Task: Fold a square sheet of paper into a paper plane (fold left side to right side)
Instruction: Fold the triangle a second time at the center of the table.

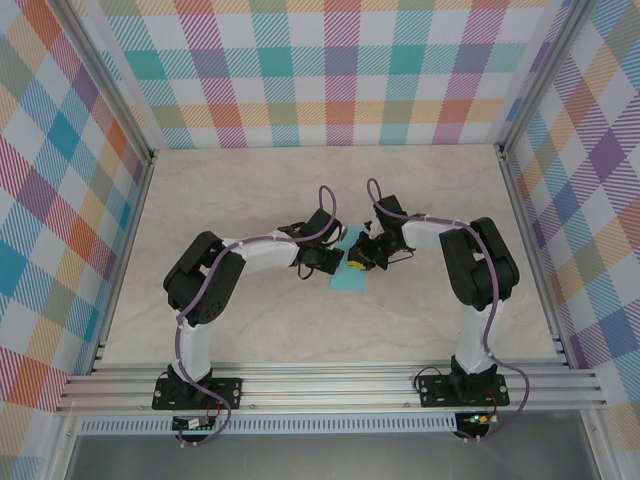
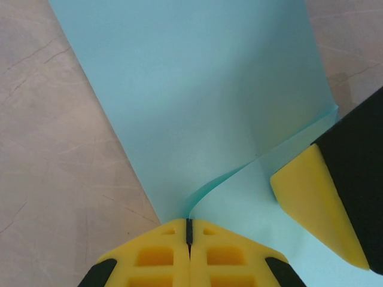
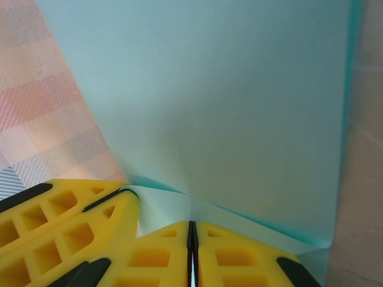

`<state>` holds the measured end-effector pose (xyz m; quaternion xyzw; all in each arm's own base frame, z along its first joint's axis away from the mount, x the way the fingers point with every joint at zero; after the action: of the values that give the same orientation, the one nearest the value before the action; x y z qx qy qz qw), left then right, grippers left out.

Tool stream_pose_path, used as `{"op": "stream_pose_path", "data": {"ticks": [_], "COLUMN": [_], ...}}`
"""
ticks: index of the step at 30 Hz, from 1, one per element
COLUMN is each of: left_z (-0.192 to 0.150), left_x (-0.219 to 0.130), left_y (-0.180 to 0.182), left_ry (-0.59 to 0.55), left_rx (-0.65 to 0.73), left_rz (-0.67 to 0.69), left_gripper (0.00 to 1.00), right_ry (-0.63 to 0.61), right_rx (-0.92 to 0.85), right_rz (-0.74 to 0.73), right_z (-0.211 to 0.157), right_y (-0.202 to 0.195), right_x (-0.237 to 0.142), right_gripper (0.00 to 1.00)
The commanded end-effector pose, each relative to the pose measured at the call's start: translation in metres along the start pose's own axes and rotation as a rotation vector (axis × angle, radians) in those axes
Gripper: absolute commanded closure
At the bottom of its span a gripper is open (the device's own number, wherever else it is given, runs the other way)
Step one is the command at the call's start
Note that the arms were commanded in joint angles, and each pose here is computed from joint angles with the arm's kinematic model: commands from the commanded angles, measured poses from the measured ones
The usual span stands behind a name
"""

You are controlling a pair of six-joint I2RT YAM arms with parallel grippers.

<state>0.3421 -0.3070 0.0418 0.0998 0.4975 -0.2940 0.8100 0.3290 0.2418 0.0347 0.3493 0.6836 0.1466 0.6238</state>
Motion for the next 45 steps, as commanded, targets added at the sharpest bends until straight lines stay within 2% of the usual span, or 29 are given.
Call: {"op": "stream_pose_path", "data": {"ticks": [1,10,12,15,20,24,27,36,45], "left_z": [-0.013,-0.007,-0.007,0.007,0.025,0.027,0.022,0.001,-0.022], "left_x": [0.008,0.004,-0.003,-0.020,-0.056,-0.082,-0.090,-0.071,-0.038], "left_y": [0.000,0.002,0.002,-0.003,-0.009,-0.013,-0.023,-0.062,-0.062], "left_ry": [0.054,0.039,0.053,0.010,-0.064,-0.104,-0.110,-0.060,0.052], "left_rx": [-0.003,0.012,0.012,0.007,-0.005,-0.012,-0.022,-0.082,-0.094], "left_rz": [-0.011,0.006,0.005,-0.015,-0.042,-0.062,-0.131,-0.410,-0.418], "left_gripper": [1.00,1.00,1.00,0.99,0.87,0.79,0.77,0.78,0.79], "right_ry": [0.014,0.021,0.026,0.026,0.028,0.027,0.026,0.026,0.029], "right_rx": [0.003,0.019,0.027,0.034,0.041,0.042,0.041,0.039,0.040], "right_rz": [-0.068,-0.118,-0.128,-0.144,-0.158,-0.159,-0.158,-0.157,-0.159], "right_z": [-0.003,-0.008,-0.010,-0.012,-0.014,-0.014,-0.014,-0.014,-0.015], "right_y": [-0.015,-0.036,-0.042,-0.050,-0.057,-0.058,-0.058,-0.057,-0.057], "right_x": [0.007,0.014,0.017,0.020,0.022,0.023,0.023,0.022,0.021], "right_gripper": [0.90,0.90,0.91,0.91,0.91,0.91,0.91,0.91,0.91]}}
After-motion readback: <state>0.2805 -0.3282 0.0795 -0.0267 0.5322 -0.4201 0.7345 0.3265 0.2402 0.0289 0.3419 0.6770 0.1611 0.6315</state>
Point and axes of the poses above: each hand's point on the last joint's axis, 136 mm out from that joint toward the fingers, its own x axis out along the fingers, its own y axis along the line the jaws close on, z = x × y, the point moved 2 cm from there along -x, back along the fingers, and after that the axes turned 6 degrees about x, right-handed, at the moved point
